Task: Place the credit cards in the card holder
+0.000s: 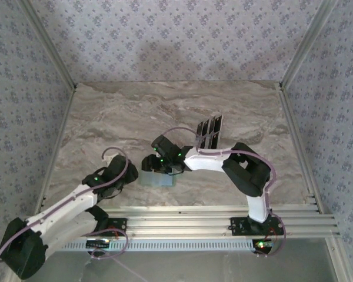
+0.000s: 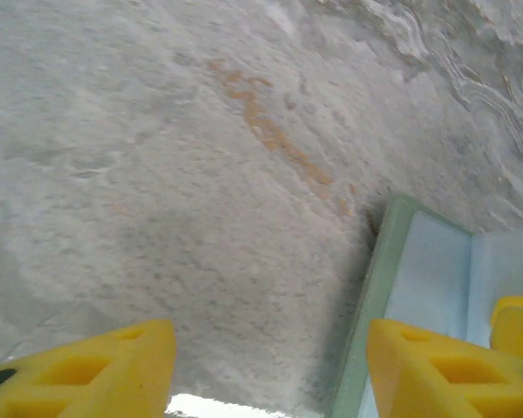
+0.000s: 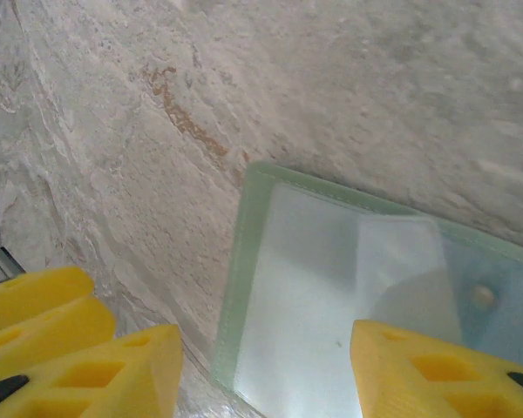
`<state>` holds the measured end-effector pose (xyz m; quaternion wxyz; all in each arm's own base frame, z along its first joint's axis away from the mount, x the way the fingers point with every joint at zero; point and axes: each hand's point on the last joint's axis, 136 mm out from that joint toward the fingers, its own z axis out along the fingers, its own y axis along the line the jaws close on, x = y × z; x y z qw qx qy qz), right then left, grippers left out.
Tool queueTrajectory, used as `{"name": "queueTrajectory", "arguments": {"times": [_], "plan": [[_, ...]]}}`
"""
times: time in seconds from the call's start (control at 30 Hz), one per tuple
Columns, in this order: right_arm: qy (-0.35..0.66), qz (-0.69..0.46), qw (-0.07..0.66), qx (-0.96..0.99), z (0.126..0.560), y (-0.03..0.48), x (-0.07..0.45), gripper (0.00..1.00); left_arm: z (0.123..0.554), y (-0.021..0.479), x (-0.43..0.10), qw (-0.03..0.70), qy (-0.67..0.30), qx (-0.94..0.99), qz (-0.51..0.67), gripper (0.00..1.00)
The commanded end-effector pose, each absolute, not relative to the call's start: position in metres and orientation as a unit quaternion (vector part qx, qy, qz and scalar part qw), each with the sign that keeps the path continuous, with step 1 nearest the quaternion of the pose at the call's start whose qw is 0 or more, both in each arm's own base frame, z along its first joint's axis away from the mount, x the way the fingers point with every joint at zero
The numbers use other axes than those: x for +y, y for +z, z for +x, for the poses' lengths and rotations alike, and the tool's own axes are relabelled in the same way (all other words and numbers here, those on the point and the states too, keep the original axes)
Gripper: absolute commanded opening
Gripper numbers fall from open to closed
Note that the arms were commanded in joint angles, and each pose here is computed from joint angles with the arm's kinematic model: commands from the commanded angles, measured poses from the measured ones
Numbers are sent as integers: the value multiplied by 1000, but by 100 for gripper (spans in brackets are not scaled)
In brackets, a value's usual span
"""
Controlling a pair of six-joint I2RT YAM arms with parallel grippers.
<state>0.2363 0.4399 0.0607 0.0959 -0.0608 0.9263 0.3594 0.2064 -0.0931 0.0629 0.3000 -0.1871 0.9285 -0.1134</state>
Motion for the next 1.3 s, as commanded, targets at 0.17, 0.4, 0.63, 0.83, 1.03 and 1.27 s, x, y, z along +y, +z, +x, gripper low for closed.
{"name": "queueTrajectory", "arguments": {"times": [0.17,0.4,0.63,0.83,1.03,1.27], "plan": [[363,-87,70,925,231,62,476,55,192,65,-67,313,-88,919,-221,61],[389,-119,81,910,241,97,510,55,189,63,-67,309,-89,922,-216,61],[388,-129,129,903,253,142,495,55,189,65,-69,309,-92,925,-203,61],[320,-86,156,931,250,124,425,59,196,67,-85,307,-120,927,-178,62],[260,-64,139,953,232,80,375,60,208,71,-106,295,-132,937,-132,63],[249,-56,131,958,223,62,362,61,220,69,-125,279,-137,945,-96,65]]}}
